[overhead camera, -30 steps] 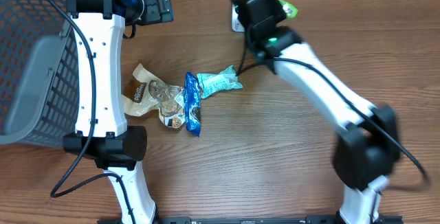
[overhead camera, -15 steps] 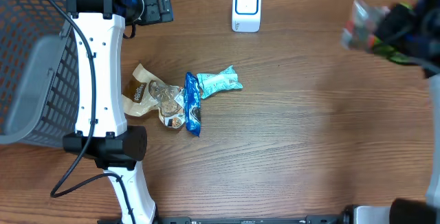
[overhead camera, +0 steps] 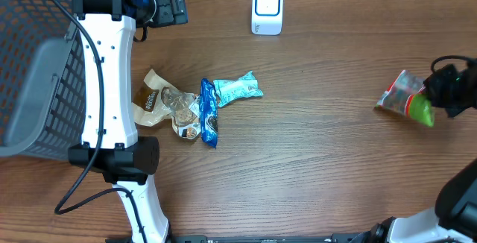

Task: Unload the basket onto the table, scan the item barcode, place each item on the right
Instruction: 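Move the green bag right and drop it on the table, then reach the right gripper to the mint-green wipes pack and grasp it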

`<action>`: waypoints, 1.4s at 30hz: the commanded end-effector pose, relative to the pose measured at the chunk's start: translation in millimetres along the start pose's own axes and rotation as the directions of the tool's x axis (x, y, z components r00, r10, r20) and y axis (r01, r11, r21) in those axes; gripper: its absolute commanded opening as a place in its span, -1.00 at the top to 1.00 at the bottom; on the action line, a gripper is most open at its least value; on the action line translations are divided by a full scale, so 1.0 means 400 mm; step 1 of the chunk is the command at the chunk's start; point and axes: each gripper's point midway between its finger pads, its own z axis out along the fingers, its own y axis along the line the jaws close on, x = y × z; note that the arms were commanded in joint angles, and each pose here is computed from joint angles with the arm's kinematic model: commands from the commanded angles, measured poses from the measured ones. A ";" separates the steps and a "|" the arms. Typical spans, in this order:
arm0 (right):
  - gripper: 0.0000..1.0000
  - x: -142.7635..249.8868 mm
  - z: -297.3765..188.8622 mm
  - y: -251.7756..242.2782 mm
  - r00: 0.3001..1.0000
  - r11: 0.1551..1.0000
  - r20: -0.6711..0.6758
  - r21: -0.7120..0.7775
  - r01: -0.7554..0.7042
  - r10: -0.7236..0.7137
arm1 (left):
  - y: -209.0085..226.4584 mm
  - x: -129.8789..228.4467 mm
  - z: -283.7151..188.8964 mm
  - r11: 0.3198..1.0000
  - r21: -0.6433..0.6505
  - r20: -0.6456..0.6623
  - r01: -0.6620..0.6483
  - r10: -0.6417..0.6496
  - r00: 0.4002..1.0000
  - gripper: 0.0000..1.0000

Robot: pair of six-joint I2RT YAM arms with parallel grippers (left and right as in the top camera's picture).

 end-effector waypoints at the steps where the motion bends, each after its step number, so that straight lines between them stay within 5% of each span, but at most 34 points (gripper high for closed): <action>1: 0.26 -0.006 0.018 -0.004 1.000 1.000 -0.014 -0.018 -0.003 0.003 | 0.000 -0.005 -0.007 1.000 -0.002 0.012 -0.001 0.001 1.000 -0.99; 2: -0.08 -0.005 0.021 -0.002 1.000 1.000 -0.019 -0.023 -0.004 0.004 | 0.000 -0.005 -0.007 1.000 -0.002 0.012 -0.001 0.001 1.000 -1.00; 3: -0.19 -0.002 0.020 0.002 1.000 0.999 -0.025 -0.031 -0.005 0.004 | 0.000 -0.005 -0.007 1.000 -0.002 0.012 -0.001 0.001 1.000 -1.00; 12: -0.30 0.043 -0.150 0.214 0.969 0.918 -0.046 -0.334 0.215 -0.243 | 0.000 -0.005 -0.007 1.000 -0.002 0.012 -0.001 0.001 1.000 -1.00; 18: -0.51 0.175 -0.145 0.354 0.898 0.837 -0.054 -0.390 0.383 -0.436 | 0.000 -0.005 -0.007 1.000 -0.002 0.012 -0.002 0.002 1.000 -1.00; 35: -0.47 0.496 -0.041 0.584 0.707 0.650 -0.011 -0.406 0.643 -0.707 | 0.000 -0.005 -0.007 1.000 -0.002 0.012 -0.002 0.002 1.000 -0.98; 42: -0.51 0.581 0.061 0.591 0.728 0.711 -0.143 -0.407 0.574 -0.670 | 0.000 -0.005 -0.007 1.000 -0.002 0.012 -0.002 0.002 1.000 -0.99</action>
